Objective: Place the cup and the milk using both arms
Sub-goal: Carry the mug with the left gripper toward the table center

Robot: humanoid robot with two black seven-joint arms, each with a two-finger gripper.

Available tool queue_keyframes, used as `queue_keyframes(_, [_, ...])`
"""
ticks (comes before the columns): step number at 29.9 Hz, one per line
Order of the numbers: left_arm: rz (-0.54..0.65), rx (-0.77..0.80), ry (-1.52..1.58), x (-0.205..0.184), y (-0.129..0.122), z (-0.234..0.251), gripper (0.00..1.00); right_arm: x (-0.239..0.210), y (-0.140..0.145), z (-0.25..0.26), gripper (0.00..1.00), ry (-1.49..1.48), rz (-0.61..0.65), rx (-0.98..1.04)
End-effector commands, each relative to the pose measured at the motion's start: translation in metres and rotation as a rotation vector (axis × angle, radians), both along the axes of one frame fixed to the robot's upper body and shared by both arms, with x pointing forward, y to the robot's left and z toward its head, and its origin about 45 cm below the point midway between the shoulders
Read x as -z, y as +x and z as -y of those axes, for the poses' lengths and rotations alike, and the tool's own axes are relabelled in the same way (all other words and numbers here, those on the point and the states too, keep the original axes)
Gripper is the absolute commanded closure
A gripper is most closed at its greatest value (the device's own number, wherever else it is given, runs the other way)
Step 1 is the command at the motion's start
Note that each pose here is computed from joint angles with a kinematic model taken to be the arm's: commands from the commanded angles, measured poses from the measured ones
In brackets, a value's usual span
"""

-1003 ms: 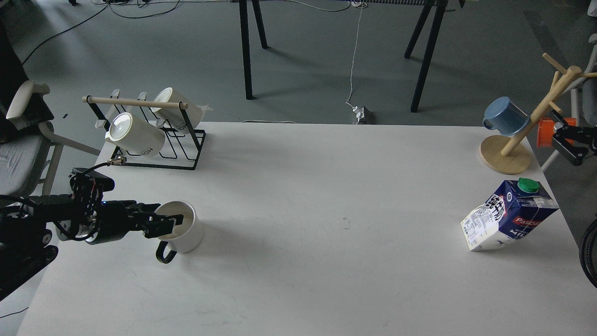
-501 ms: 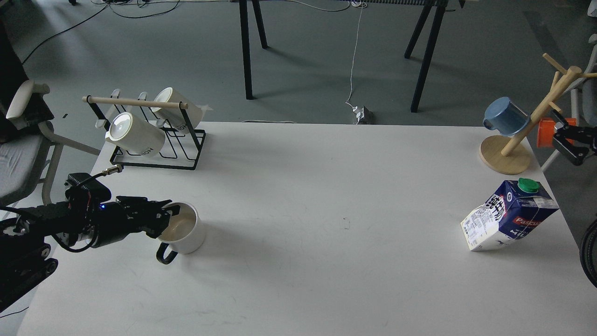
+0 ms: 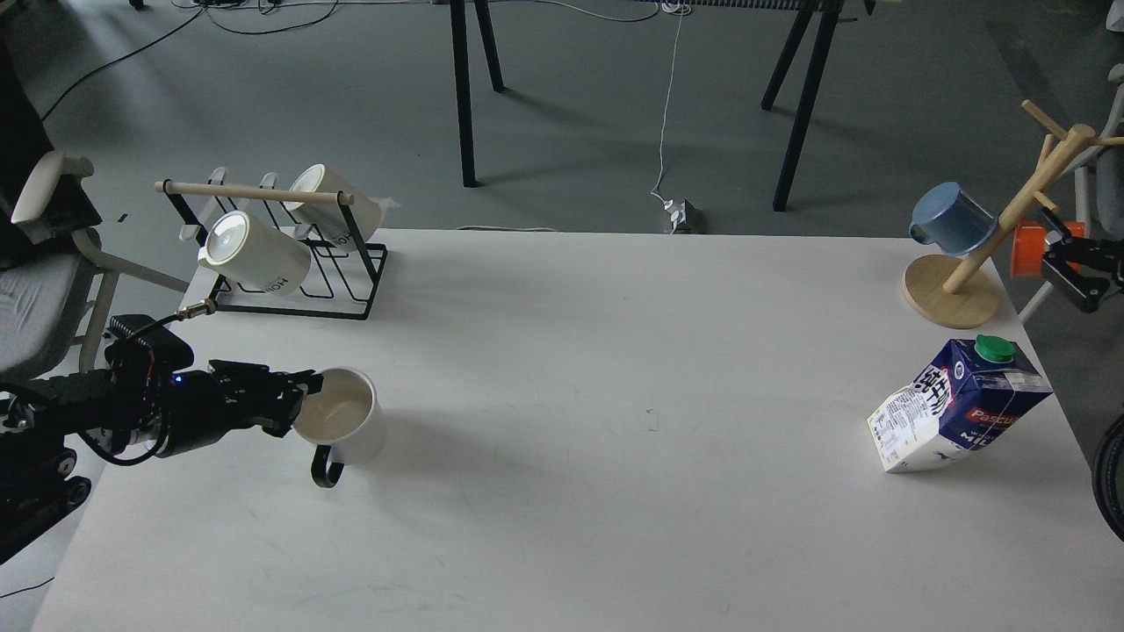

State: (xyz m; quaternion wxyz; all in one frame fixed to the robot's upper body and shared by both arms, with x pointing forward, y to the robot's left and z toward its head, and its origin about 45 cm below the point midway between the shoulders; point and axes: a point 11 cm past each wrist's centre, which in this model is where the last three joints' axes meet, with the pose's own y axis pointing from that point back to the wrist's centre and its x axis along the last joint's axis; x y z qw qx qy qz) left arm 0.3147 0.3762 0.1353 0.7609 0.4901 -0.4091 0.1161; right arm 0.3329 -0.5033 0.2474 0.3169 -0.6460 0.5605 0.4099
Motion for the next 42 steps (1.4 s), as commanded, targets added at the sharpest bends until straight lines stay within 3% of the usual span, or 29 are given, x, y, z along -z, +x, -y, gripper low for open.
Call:
queue_keyframes(1, [-0.031, 0.019, -0.132, -0.038, 0.022, 0.038, 0.99, 0.003, -0.003, 0.005, 0.02, -0.004, -0.011, 0.012])
queue_keyframes(6, [0.019, 0.139, -0.257, -0.067, 0.063, 0.122, 0.99, 0.004, -0.005, 0.014, 0.02, -0.018, -0.021, 0.036])
queue_keyframes(11, [0.006, 0.213, -0.25, -0.039, 0.078, 0.188, 0.99, 0.001, -0.005, 0.019, 0.02, -0.03, -0.021, 0.044])
queue_keyframes(16, [-0.022, 0.266, -0.213, 0.001, 0.071, 0.235, 0.99, 0.0, -0.004, 0.018, 0.02, -0.032, -0.017, 0.042])
queue_keyframes(26, [-0.077, 0.332, -0.184, 0.027, 0.049, 0.258, 0.99, 0.0, -0.003, 0.016, 0.02, -0.04, -0.02, 0.035])
queue_keyframes(36, [-0.111, 0.317, -0.183, 0.042, 0.038, 0.25, 0.96, 0.001, -0.003, 0.016, 0.02, -0.039, -0.02, 0.036])
queue_keyframes(39, [-0.117, 0.31, -0.182, 0.044, 0.036, 0.247, 0.89, 0.001, -0.003, 0.016, 0.02, -0.039, -0.02, 0.035])
queue_keyframes(42, [-0.129, 0.293, -0.204, 0.04, 0.038, 0.246, 0.65, 0.001, -0.003, 0.016, 0.02, -0.039, -0.02, 0.035])
